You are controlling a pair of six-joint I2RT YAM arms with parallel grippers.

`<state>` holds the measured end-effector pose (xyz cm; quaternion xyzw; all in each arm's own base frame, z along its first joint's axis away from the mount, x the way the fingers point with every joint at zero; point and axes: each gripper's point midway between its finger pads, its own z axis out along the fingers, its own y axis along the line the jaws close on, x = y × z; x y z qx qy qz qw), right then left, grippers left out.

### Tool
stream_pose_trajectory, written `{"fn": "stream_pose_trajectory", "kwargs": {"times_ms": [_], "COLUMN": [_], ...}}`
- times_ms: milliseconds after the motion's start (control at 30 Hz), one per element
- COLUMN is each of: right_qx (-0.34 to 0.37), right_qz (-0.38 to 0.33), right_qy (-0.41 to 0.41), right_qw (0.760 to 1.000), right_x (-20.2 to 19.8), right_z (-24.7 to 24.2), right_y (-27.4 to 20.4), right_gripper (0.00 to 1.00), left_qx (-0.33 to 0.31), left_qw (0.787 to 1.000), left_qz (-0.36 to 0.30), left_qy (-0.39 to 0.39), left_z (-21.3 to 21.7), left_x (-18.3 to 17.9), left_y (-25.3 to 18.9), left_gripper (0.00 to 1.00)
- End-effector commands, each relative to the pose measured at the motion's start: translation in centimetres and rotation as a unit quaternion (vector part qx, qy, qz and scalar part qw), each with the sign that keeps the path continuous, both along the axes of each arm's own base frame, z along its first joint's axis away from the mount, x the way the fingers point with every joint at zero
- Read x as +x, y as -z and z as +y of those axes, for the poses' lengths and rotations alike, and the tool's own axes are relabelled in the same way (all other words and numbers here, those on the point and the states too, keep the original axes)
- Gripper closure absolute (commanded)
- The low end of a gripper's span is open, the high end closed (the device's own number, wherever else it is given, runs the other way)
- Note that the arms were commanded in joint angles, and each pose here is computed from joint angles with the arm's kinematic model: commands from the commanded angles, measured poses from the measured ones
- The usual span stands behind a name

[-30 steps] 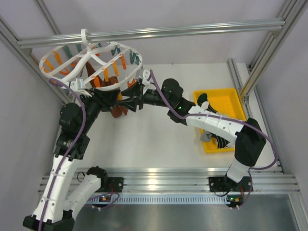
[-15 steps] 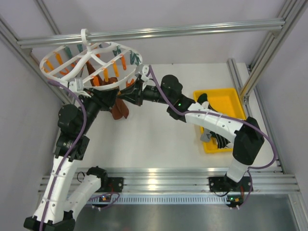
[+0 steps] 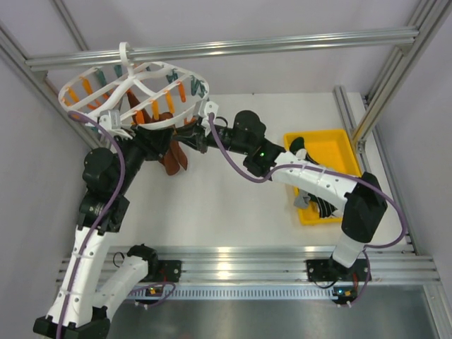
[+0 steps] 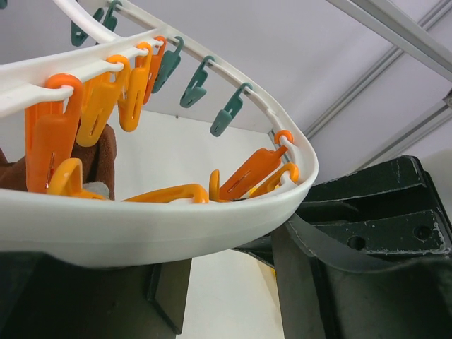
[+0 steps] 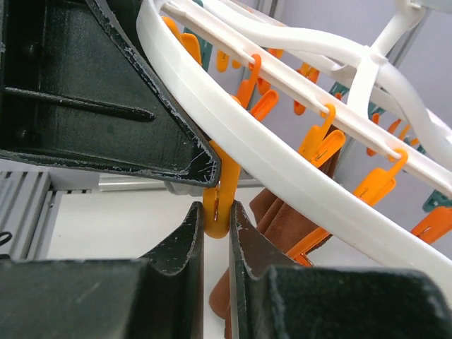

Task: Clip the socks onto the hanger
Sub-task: Open the clamp at the hanger.

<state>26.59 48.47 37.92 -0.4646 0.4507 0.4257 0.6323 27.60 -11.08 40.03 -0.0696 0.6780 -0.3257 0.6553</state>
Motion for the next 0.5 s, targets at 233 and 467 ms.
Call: {"fn": "stream_pose_trajectory", "kwargs": {"times_ms": [233, 467], "right_qx": [-0.024, -0.032], "right_qz": [-0.039, -0.030], "right_qy": [-0.042, -0.047], "right_qw": [0.998, 0.998], "right_x": [-3.1, -3.2], "right_z": [1.4, 1.5], "right_y": [-0.7, -0.2], "right_gripper": [1.00, 1.00], "left_qx": [0.004, 0.018], "left_qw": [0.999, 0.997], "left_qz": [-0.043, -0.080], "left_qy": [0.006, 0.015], "left_z": [-0.7, -0.7], "left_x": [2.3, 1.4], "left_y": [-2.3, -1.9], "left_gripper": [0.45, 0.42]}}
